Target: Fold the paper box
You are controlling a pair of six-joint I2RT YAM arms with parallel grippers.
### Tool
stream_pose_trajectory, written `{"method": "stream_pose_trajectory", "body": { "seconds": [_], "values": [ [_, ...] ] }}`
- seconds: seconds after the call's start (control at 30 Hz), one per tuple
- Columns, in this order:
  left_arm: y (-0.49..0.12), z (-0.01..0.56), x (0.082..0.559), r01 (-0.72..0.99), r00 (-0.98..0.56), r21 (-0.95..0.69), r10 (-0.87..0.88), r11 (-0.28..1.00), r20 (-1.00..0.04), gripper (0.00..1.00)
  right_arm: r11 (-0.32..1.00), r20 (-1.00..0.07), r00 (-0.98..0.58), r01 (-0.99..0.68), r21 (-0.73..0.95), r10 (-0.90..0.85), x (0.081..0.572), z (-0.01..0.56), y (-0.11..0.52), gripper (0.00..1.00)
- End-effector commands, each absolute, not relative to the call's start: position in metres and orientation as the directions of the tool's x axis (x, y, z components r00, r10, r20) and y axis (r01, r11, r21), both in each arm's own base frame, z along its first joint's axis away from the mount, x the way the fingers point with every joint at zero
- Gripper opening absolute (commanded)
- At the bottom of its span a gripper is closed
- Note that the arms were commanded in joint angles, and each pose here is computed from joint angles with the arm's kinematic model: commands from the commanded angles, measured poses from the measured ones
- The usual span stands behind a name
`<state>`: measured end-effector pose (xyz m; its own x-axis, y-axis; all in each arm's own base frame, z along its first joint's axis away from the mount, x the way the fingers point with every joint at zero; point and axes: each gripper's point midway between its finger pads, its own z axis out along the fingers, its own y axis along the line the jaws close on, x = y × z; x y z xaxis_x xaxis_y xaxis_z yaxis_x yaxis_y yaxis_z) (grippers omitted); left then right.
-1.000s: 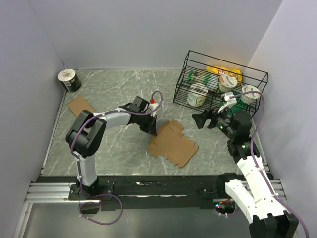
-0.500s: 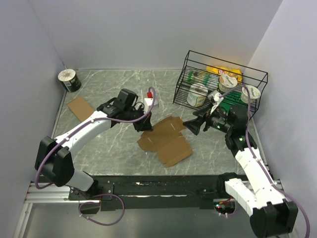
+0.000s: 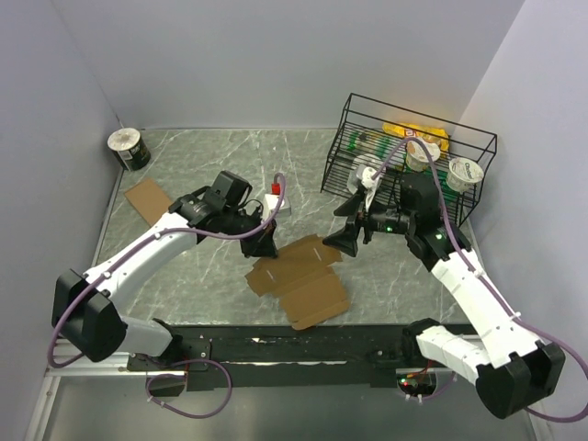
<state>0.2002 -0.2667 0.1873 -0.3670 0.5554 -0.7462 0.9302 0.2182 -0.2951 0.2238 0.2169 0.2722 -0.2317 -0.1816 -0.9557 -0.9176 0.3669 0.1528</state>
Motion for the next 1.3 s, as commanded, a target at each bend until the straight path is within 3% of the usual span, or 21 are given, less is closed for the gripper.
{"method": "stream_pose_trajectory", "body": {
  "seconds": [0.0,0.57,0.7,0.73,0.93,1.03,1.13,1.2,1.23,1.27],
  "values": [
    [-0.272,0.209,0.181,0.949,-0.309,-0.294,0.531,0.115,-0.789,0.01,0.31,-0.947,-0.191,-0.945,0.106,-0.259,0.222,0.272,0.219,0.98],
    [-0.276,0.22,0.16,0.959,-0.263,-0.28,0.516,0.046,-0.815,0.01,0.118,-0.896,-0.197,-0.98,0.163,-0.398,0.207,0.248,0.271,0.9],
    [-0.277,0.219,0.16,0.96,-0.262,-0.276,0.52,0.051,-0.813,0.01,0.08,-0.895,-0.201,-0.98,0.184,-0.398,0.201,0.244,0.278,0.71],
    [-0.277,0.219,0.16,0.96,-0.262,-0.275,0.52,0.053,-0.813,0.01,0.077,-0.897,-0.197,-0.98,0.181,-0.395,0.2,0.244,0.279,0.61],
    [-0.277,0.217,0.167,0.963,-0.259,-0.257,0.519,0.078,-0.814,0.02,0.073,-0.902,-0.191,-0.982,0.177,-0.388,0.198,0.239,0.279,0.34],
    [-0.278,0.219,0.174,0.966,-0.259,-0.235,0.508,0.111,-0.822,0.11,0.071,-0.896,-0.201,-0.98,0.188,-0.396,0.197,0.232,0.278,0.28],
    [-0.279,0.222,0.183,0.969,-0.247,-0.202,0.489,0.145,-0.837,0.26,0.066,-0.897,-0.205,-0.979,0.194,-0.391,0.195,0.229,0.278,0.2],
    [-0.275,0.217,0.192,0.962,-0.26,-0.18,0.491,0.205,-0.831,0.45,0.065,-0.896,-0.212,-0.977,0.203,-0.389,0.193,0.227,0.278,0.14],
    [-0.275,0.221,0.2,0.961,-0.246,-0.153,0.468,0.229,-0.849,0.53,0.065,-0.9,-0.209,-0.978,0.199,-0.383,0.193,0.227,0.278,0.06],
    [-0.274,0.221,0.204,0.955,-0.261,-0.158,0.458,0.252,-0.85,0.65,0.061,-0.903,-0.208,-0.978,0.199,-0.376,0.191,0.229,0.278,0.05]
  ]
}}
